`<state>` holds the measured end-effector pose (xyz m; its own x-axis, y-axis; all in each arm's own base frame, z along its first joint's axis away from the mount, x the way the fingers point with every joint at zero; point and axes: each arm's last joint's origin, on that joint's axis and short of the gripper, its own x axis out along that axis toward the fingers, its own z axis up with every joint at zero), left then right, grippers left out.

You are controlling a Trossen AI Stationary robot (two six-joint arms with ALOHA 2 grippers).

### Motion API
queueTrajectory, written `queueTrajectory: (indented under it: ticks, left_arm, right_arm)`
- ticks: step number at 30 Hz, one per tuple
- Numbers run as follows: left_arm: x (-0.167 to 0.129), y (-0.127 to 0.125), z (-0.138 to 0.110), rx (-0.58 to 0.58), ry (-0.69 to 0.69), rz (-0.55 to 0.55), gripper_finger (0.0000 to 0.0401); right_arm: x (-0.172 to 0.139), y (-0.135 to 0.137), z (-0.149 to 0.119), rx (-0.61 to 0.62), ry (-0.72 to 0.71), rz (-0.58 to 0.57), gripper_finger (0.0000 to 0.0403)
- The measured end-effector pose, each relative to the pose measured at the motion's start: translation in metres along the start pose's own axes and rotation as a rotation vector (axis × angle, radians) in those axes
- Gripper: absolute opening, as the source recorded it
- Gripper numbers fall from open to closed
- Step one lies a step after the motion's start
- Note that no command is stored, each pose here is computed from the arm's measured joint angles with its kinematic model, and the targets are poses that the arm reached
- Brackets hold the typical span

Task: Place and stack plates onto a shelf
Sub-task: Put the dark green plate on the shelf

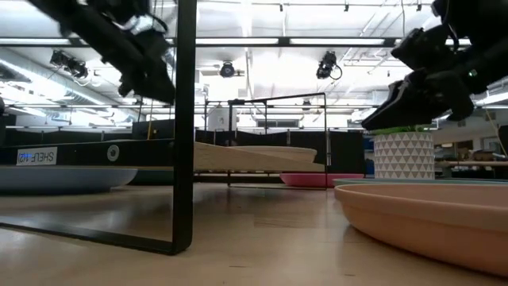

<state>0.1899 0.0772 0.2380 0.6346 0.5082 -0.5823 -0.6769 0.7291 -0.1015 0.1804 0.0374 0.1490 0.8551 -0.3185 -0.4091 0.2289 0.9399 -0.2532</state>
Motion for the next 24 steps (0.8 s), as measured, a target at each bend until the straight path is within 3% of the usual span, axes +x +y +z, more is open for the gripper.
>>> queueTrajectory:
  ticks: [5, 12, 24]
  left_arm:
    - [0.025, -0.001, 0.006, 0.046, 0.234, 0.078, 0.0148]
    - [0.063, -0.001, 0.01, 0.148, 0.423, 0.153, 0.0193]
    - [0.117, 0.014, -0.023, 0.349, 0.694, 0.158, 0.0191]
  right_arm:
    - [-0.002, 0.0, -0.012, 0.053, -0.014, 0.005, 0.0107]
    - [-0.004, 0.0, -0.015, 0.022, -0.07, 0.037, 0.0107]
    - [-0.003, 0.001, -0.017, 0.024, -0.064, 0.072, 0.0107]
